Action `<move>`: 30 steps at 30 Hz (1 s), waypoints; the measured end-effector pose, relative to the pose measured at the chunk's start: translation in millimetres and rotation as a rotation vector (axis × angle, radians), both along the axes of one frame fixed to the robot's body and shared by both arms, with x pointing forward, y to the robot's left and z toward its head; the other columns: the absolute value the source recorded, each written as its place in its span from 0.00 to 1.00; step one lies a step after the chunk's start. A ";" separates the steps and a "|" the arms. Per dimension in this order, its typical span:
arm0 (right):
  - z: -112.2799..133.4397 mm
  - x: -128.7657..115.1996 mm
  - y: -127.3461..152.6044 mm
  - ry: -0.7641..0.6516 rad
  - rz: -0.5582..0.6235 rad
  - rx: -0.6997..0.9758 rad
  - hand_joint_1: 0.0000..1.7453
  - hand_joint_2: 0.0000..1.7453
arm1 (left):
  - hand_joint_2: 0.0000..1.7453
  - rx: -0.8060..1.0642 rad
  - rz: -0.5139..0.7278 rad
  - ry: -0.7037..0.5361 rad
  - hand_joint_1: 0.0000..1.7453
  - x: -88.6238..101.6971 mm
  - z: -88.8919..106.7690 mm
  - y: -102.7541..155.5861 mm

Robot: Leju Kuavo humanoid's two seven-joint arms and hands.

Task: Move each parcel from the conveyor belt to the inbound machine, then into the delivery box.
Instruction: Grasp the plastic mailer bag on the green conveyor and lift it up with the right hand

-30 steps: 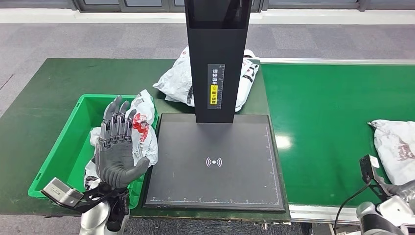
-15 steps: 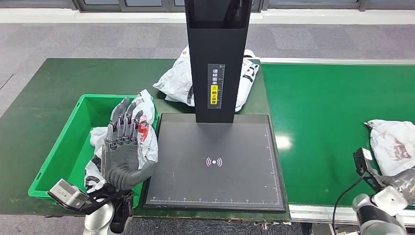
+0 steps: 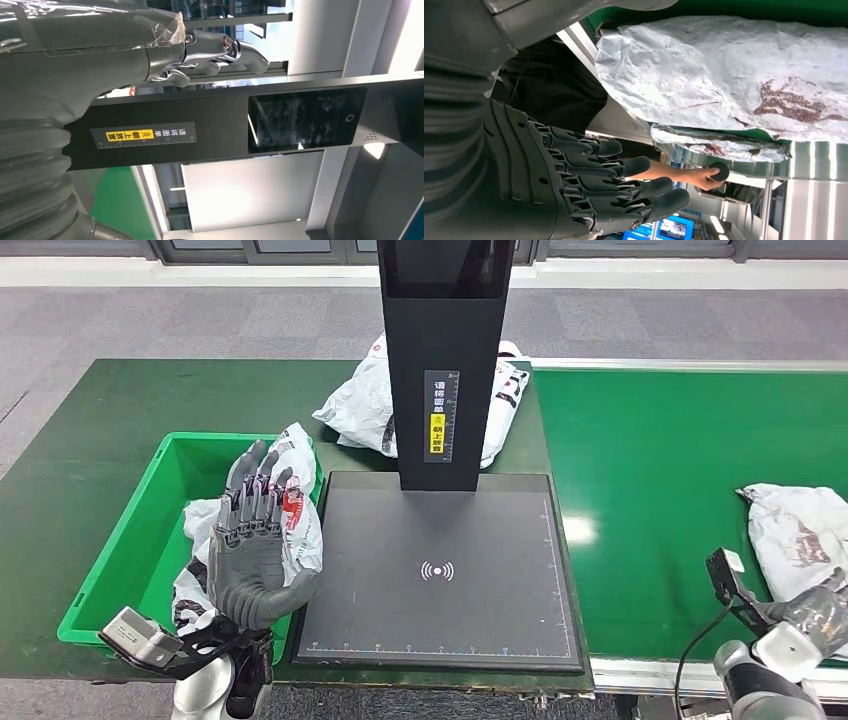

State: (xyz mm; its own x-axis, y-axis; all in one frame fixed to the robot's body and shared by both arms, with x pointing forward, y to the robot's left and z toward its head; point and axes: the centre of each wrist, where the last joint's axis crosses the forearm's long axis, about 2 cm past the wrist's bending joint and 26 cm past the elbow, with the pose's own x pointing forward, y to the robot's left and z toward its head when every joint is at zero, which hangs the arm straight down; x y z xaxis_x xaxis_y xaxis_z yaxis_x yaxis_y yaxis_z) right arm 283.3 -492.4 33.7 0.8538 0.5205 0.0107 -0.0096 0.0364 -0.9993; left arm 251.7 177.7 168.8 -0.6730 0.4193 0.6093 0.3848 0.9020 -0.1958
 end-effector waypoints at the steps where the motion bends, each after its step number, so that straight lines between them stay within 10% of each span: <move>1: -0.4 -0.4 -0.3 0.011 -0.008 0.005 0.00 1.00 | 1.00 -0.001 0.000 0.001 0.00 0.0 -0.1 0.0; 30: -15.4 -26.6 -13.0 0.156 -0.089 0.086 0.00 1.00 | 1.00 -0.014 0.006 0.025 0.00 -2.4 -5.4 -0.2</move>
